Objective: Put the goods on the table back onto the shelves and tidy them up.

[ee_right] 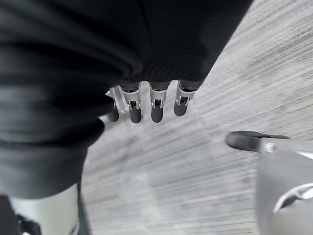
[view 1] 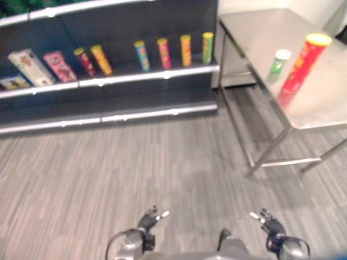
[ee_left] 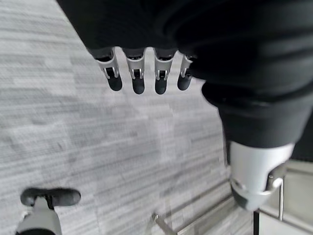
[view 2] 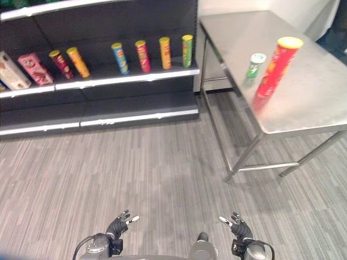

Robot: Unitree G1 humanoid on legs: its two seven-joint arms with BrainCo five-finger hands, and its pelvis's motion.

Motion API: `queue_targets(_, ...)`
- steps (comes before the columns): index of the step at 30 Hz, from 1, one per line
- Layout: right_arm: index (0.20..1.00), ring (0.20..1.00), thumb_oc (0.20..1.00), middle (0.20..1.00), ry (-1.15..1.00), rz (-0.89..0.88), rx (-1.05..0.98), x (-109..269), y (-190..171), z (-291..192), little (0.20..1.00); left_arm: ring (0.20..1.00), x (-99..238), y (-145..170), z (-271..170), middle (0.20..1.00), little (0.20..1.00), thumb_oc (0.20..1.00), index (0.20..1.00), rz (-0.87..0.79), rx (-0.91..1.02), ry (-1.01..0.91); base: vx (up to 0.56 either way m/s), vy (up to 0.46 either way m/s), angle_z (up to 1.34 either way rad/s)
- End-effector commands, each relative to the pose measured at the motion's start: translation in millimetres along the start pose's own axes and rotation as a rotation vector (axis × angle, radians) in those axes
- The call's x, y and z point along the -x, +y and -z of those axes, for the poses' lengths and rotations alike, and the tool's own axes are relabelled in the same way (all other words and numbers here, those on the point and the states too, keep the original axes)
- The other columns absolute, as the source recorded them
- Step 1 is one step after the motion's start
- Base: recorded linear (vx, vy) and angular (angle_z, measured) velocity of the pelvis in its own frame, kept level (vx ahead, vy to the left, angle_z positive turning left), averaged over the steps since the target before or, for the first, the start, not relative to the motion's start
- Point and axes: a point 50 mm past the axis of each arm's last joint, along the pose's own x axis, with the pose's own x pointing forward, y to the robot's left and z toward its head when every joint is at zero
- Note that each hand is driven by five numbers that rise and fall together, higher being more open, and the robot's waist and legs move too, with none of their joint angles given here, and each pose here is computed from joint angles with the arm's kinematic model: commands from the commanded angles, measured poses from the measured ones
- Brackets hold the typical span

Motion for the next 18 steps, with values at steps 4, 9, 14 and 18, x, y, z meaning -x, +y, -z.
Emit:
queue_targets(4, 1.0, 1.0, 1.0, 1.0, -0.026, -0.003, 0.052, 2.9, -8.5, -4.1, 1.0, 1.0, 0.2, -0.9, -13.1, 1.0, 1.0, 1.0, 1.0, 0.013, -0.006, -0.079, 0.3, 0.082, -0.27)
queue_targets(9, 1.0, 1.0, 1.0, 1.0, -0.026, -0.015, 0.092, 2.1, -7.6, -5.9, 1.0, 1.0, 4.6, 2.7, -3.2, 1.0, 1.0, 1.0, 1.0, 0.012, -0.025, -0.053, 0.31, 0.097, -0.5)
queue_targets(14, 1.0, 1.0, 1.0, 1.0, -0.003, -0.043, 0.102, 0.6, 1.2, -0.9, 1.0, 1.0, 7.4, 6.5, 2.9, 1.0, 1.0, 1.0, 1.0, -0.005, -0.019, -0.038, 0.25, 0.124, -0.72)
queue_targets(18, 1.0, 1.0, 1.0, 1.0, 0.026, -0.042, 0.074, 0.2, 7.0, 7.1, 1.0, 1.0, 7.3, 13.2, -1.7, 1.0, 1.0, 1.0, 1.0, -0.029, -0.017, -0.055, 0.21, 0.185, -0.2)
